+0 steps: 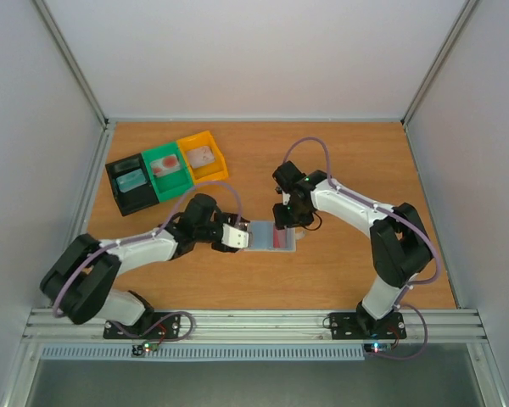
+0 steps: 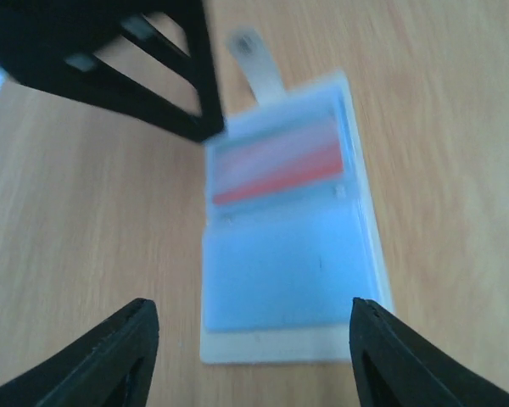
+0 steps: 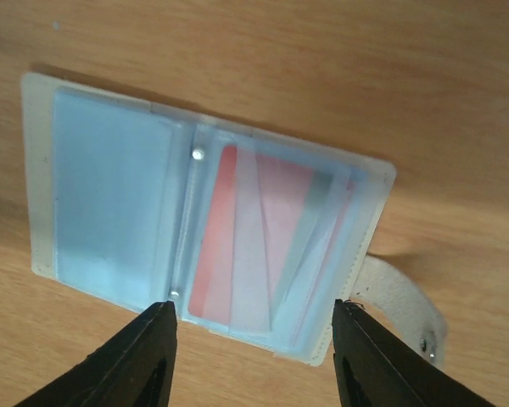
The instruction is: Take the credit cards out of the card holder
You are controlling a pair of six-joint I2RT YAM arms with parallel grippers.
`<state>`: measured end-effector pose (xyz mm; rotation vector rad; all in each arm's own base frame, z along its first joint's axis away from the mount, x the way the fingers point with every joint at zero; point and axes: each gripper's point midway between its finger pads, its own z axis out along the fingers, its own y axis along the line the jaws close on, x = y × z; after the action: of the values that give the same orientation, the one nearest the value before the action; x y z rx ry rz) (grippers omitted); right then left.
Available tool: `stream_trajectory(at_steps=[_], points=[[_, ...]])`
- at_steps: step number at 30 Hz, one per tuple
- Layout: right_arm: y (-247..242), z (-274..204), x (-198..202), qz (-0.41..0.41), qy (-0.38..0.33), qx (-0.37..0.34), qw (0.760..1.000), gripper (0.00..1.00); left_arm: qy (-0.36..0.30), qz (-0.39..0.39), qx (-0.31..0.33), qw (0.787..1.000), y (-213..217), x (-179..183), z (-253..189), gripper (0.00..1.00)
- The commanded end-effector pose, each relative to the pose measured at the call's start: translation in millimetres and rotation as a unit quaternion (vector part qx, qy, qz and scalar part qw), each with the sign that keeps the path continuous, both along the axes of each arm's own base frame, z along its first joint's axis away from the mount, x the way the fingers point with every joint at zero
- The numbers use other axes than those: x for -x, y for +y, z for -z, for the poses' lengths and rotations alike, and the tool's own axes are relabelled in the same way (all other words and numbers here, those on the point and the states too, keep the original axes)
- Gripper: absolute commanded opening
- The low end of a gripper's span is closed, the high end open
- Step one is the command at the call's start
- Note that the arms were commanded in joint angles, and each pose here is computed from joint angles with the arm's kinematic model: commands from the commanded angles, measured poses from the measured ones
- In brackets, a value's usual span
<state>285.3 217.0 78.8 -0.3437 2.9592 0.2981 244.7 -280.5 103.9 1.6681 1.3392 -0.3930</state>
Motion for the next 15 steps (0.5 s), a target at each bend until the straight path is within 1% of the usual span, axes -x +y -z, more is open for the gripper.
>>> stream_trajectory(at_steps=[1,3,4,5,7,10,15], points=[[2.0,18.1,3.6,0.071,0.038,-0.022,0.996,0.49,-0.128,0.137,-0.166,0.968,18.9,0.0,59.1,0.59],[-1.4,29.1,3.4,0.081,0.048,-0.009,0.996,0.47,-0.122,0.135,-0.154,0.971,10.1,-7.2,55.5,0.52],[-4.6,33.5,4.4,0.085,0.053,0.001,0.995,0.47,-0.12,0.129,-0.146,0.974,6.3,-11.2,54.1,0.5],[-7.0,37.5,5.0,0.088,0.057,0.006,0.994,0.47,-0.112,0.12,-0.145,0.976,5.7,-13.6,57.6,0.5],[-9.9,42.5,6.5,0.092,0.061,0.013,0.994,0.46,-0.105,0.122,-0.162,0.974,9.7,-13.3,69.4,0.49],[-6.4,48.9,9.6,0.084,0.073,0.007,0.994,0.45,-0.096,0.156,-0.186,0.965,17.2,-0.5,86.6,0.5],[-0.4,59.7,15.4,0.071,0.101,0.001,0.992,0.45,-0.086,0.171,-0.174,0.966,11.5,3.6,93.6,0.51]])
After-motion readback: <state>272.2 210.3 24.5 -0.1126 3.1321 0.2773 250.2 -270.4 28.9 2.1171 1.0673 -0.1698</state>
